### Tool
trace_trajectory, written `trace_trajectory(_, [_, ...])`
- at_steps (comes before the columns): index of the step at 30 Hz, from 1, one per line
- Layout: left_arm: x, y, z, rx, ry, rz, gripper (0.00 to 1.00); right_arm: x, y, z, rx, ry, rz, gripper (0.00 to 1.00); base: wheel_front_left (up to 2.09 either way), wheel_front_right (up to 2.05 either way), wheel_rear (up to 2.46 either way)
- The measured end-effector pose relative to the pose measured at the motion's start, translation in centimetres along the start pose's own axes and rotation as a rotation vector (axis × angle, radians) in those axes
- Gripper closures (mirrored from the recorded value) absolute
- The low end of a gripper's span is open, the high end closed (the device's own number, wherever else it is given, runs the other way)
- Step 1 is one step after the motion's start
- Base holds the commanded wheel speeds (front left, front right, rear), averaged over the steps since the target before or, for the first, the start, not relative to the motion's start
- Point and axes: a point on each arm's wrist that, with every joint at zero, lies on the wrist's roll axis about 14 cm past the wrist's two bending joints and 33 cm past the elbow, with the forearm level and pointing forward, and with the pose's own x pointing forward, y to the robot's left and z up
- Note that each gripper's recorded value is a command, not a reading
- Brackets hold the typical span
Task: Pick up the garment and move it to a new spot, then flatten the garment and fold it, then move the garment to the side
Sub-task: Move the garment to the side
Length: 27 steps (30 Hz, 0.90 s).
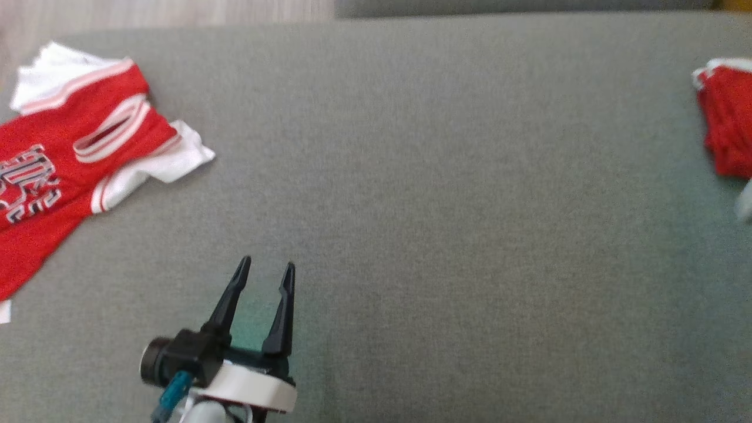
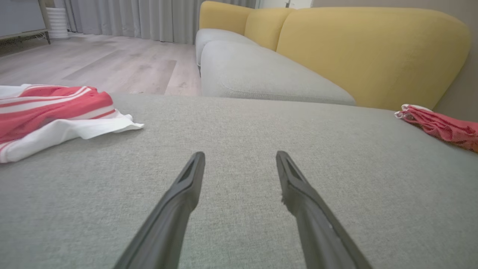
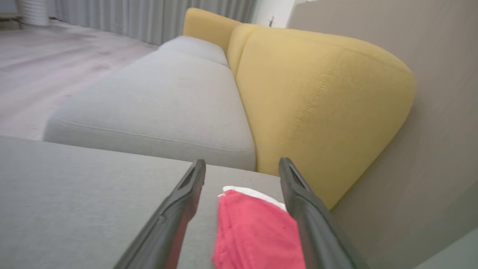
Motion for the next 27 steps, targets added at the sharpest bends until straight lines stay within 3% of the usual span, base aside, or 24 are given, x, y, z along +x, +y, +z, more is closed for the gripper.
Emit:
trace_trajectory(6, [-2.6, 0.5, 1.2, -0.007, -0.045, 0.041, 0.0, -6.4, 5.0, -0.3, 0.071, -0.08, 0.104, 0.0, 0.0, 0.0, 0.0])
trace_trajectory(13, [-5.2, 1.8, 1.5, -0.007, -0.072, 0.113, 0.0, -13.3, 11.6, -3.7, 0.201, -0.055, 0.223, 0.0, 0.0, 0.0, 0.0])
trace_trajectory(18, [-6.6, 2.7, 0.6, -0.019, -0.056, 0.155, 0.0, -16.0, 12.9, -6.3, 0.231, -0.003, 0.247, 0.0, 0.0, 0.0, 0.0])
trace_trajectory(27, [-7.2, 3.5, 0.4, -0.021, -0.054, 0.182, 0.0, -16.6, 13.4, -7.5, 0.287, 0.028, 0.247, 0.0, 0.0, 0.0, 0.0])
